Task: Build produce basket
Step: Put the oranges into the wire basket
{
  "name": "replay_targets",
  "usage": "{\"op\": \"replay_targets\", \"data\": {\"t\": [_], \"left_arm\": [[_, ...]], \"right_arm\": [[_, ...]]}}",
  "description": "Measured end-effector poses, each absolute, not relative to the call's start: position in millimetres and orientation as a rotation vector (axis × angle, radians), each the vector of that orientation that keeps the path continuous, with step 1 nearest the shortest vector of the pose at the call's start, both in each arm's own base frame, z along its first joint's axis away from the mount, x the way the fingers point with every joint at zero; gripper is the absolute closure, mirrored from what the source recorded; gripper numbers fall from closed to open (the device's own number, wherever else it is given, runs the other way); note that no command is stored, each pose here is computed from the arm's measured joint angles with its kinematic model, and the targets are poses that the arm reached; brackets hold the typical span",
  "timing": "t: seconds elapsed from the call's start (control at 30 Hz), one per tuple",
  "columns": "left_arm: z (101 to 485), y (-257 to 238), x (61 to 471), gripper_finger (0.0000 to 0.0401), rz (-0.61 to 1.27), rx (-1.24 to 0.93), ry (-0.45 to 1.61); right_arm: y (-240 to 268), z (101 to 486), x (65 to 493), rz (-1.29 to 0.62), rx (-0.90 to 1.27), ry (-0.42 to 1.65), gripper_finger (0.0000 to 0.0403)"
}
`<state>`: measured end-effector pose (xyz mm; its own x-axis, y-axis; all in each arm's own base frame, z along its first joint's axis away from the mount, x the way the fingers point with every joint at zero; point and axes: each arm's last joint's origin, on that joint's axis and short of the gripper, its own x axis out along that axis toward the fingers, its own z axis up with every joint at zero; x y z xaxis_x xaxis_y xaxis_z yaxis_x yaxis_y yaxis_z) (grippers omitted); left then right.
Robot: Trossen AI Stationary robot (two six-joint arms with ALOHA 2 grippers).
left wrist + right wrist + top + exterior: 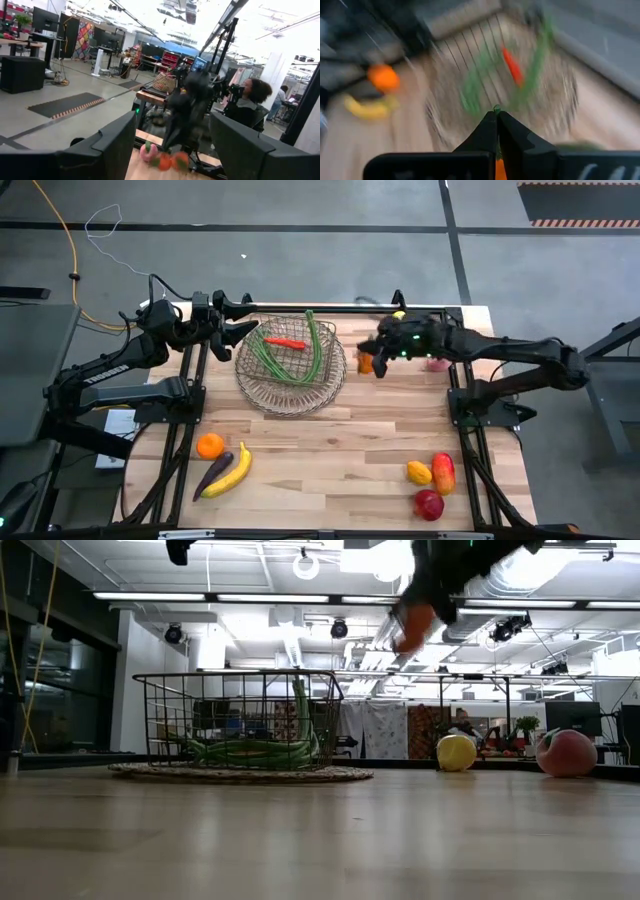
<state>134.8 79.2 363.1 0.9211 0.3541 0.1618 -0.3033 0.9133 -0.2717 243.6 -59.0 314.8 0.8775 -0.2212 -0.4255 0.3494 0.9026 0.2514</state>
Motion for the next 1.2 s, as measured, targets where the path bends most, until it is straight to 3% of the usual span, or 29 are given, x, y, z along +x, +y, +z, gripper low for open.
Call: {"op": "replay_targets", "data": {"t": [0.27,0.7,0.97,1.07,1.2], "left_arm": [[363.1,79.2,134.8,0.0162,0.341,-0.245,-0.21],[363.2,78.9,134.8,0.0162,0.331,-0.259,-0.212],[358.1,73.9,145.7,0.0163,0.084,-0.318,-0.135],[354.3,72.5,154.1,0.0179,0.104,-0.255,-0.112],[347.7,71.0,164.3,0.0239,0.235,-0.206,-0.077]], "right_arm": [[-44.5,365.5,249.6,-0.195,0.21,0.031,0.0402],[-41.5,368.0,250.4,-0.187,0.206,0.006,0.0403],[-41.5,368.0,250.4,-0.187,0.208,0.005,0.0403],[-41.5,368.0,250.4,-0.187,0.209,0.005,0.0403],[-41.3,368.0,250.5,-0.181,0.21,0.006,0.0403]]}}
